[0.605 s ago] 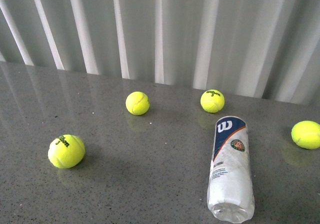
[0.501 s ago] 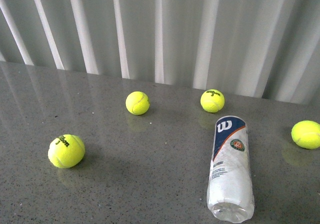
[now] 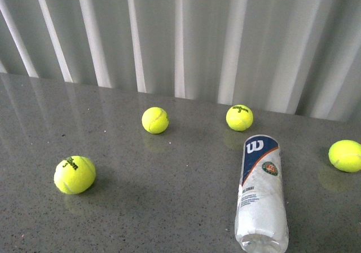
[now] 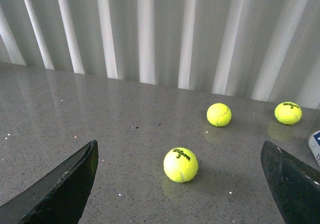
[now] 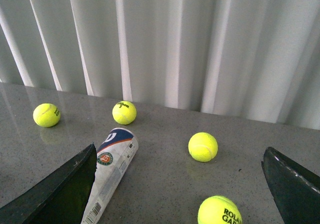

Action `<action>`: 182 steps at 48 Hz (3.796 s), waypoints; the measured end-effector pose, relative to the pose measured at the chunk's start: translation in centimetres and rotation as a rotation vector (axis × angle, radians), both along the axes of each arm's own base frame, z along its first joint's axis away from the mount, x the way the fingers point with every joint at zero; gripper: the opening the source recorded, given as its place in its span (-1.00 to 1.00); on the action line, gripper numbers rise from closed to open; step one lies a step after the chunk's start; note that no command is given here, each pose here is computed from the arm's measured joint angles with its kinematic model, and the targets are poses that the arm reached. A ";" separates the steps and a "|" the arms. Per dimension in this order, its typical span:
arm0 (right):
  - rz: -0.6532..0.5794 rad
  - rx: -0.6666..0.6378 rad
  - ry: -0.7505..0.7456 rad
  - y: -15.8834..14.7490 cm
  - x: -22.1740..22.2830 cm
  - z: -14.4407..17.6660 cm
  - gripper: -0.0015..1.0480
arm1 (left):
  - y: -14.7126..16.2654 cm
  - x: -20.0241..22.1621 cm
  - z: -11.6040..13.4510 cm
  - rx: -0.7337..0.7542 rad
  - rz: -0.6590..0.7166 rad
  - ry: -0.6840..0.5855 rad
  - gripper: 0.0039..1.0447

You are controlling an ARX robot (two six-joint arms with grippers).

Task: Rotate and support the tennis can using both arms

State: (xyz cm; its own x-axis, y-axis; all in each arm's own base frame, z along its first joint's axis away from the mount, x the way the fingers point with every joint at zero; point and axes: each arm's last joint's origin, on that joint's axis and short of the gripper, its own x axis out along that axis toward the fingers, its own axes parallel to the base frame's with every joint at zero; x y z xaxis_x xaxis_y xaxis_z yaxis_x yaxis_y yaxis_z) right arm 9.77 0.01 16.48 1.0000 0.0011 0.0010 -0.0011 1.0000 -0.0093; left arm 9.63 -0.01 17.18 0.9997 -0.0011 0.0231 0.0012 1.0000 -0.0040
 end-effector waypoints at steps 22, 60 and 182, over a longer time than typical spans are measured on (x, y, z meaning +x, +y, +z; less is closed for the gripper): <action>0.000 0.000 0.000 0.0 0.0 0.0 0.87 | 0.0 0.0 0.0 0.000 0.000 0.000 0.88; -0.093 0.189 0.409 -1.6 13.4 13.0 0.87 | 0.0 0.0 0.0 0.000 0.000 0.000 0.88; 0.029 0.350 1.112 8.3 31.8 -8.4 -0.60 | 0.0 0.0 0.0 0.000 0.000 0.000 0.88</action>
State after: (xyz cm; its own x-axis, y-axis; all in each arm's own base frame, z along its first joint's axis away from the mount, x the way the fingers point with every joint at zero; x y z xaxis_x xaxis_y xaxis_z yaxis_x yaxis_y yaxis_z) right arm 41.53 8.30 8.11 0.4489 0.1973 -0.8715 0.1418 0.9472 0.2875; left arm 9.63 -0.01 17.18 0.9997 -0.0011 0.0231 0.0012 1.0000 -0.0040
